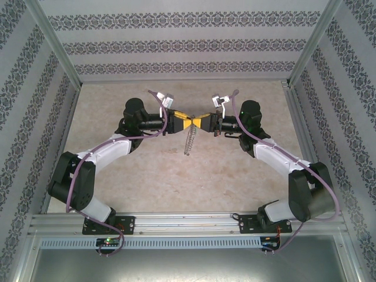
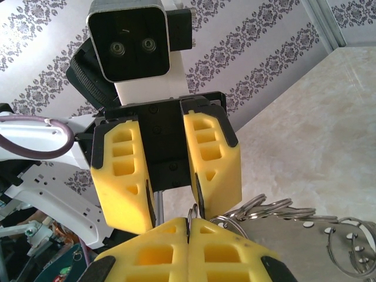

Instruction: Put the keys on the keyring

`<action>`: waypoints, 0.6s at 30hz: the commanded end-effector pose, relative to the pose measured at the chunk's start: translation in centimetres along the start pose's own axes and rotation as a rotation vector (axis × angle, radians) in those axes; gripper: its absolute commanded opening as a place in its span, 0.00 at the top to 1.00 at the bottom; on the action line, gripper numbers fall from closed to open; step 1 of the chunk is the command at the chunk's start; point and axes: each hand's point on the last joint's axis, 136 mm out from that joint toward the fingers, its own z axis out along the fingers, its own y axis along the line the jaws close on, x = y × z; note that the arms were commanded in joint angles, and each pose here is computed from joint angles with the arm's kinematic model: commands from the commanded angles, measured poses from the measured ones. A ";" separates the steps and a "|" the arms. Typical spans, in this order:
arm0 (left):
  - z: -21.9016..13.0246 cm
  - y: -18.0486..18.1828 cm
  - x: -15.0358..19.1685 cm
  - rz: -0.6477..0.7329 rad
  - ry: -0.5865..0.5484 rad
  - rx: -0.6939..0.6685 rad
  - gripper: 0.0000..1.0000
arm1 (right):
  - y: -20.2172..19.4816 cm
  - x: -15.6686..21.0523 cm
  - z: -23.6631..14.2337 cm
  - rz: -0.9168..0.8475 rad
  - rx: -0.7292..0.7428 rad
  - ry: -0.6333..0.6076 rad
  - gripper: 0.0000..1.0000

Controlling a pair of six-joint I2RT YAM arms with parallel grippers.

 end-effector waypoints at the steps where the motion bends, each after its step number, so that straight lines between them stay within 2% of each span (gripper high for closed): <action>1: 0.2 -1.0 -0.1 0.042 0.012 0.029 0.70 | 1.2 -1.9 0.0 -0.088 -0.029 -0.034 1.00; 12: 0.6 -1.5 -0.1 0.057 0.011 0.049 0.85 | 1.0 -1.8 0.1 -0.084 -0.027 -0.034 1.00; 16: 0.9 -1.6 0.2 0.055 0.021 0.062 0.86 | 0.9 -1.9 0.1 -0.081 -0.028 -0.035 1.00; 18: 0.9 -1.7 0.3 0.058 0.021 0.065 0.90 | 0.9 -2.0 0.1 -0.084 -0.028 -0.036 1.00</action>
